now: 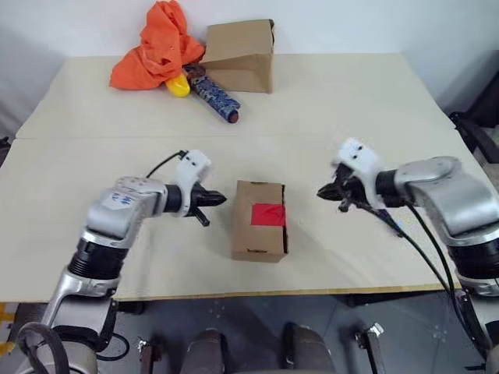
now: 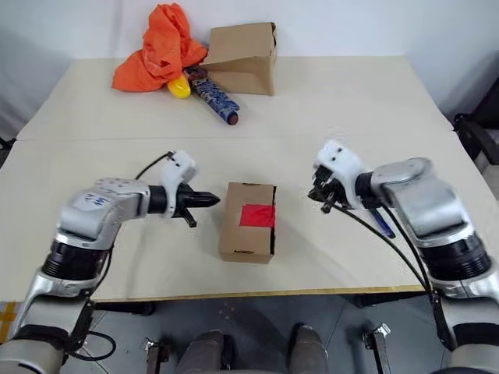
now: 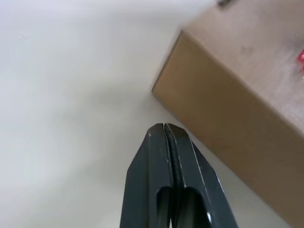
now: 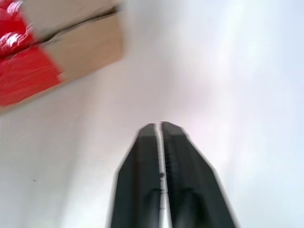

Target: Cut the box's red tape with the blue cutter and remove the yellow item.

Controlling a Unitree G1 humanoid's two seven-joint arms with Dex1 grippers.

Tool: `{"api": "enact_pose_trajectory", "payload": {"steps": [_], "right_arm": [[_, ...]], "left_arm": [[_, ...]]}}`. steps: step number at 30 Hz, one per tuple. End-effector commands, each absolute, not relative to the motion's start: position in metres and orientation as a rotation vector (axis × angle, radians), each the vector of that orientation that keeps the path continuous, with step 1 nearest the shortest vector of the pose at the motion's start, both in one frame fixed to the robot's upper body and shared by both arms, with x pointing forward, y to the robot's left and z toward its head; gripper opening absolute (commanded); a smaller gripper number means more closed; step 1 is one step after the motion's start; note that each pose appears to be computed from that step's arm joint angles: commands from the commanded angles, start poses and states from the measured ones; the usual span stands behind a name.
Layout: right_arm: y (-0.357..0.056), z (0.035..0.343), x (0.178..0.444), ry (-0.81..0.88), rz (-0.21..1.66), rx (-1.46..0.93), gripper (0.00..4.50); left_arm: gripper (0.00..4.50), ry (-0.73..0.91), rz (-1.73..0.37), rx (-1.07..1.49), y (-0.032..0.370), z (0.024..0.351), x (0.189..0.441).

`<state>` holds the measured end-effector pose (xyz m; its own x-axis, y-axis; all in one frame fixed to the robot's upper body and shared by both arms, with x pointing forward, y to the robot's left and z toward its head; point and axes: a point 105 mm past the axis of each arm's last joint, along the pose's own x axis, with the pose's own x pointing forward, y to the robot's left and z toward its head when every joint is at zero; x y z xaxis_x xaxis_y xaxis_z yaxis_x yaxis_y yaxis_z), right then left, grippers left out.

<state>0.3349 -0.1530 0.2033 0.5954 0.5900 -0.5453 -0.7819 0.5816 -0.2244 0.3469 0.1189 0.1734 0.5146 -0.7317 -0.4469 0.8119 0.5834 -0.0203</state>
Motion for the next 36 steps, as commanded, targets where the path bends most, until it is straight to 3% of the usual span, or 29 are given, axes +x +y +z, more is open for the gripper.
{"api": "enact_pose_trajectory", "payload": {"steps": [1, 6, 9, 10, 16, 20, 27, 36], "right_arm": [[-0.131, 0.237, 0.322, 0.315, 0.87, -0.362, 1.54], [-0.11, 0.225, 0.319, 0.328, 0.887, -0.294, 3.33], [-0.107, 0.211, 0.321, 0.36, 0.871, -0.297, 4.36], [-0.106, 0.207, 0.321, 0.369, 0.871, -0.298, 4.47], [-0.11, 0.176, 0.322, 0.446, 0.85, -0.336, 4.47], [-0.11, 0.174, 0.318, 0.457, 0.878, -0.342, 4.47], [-0.106, 0.203, 0.314, 0.389, 0.905, -0.273, 4.47], [-0.108, 0.169, 0.301, 0.508, 0.968, -0.345, 4.47]], "left_arm": [[0.0, 0.335, -1.05, 0.173, 0.109, 0.209, 0.336], [0.0, 0.302, -1.201, 0.134, 0.082, 0.225, 0.326], [0.0, 0.32, -1.243, 0.154, 0.07, 0.218, 0.325], [0.0, 0.337, -1.255, 0.175, 0.066, 0.212, 0.324], [0.0, 0.427, -1.306, 0.283, 0.052, 0.175, 0.323], [0.0, 0.442, -1.313, 0.301, 0.053, 0.168, 0.323], [0.0, 0.441, -1.294, 0.309, 0.057, 0.165, 0.328], [0.0, 0.471, -1.291, 0.336, 0.062, 0.156, 0.327]]}}
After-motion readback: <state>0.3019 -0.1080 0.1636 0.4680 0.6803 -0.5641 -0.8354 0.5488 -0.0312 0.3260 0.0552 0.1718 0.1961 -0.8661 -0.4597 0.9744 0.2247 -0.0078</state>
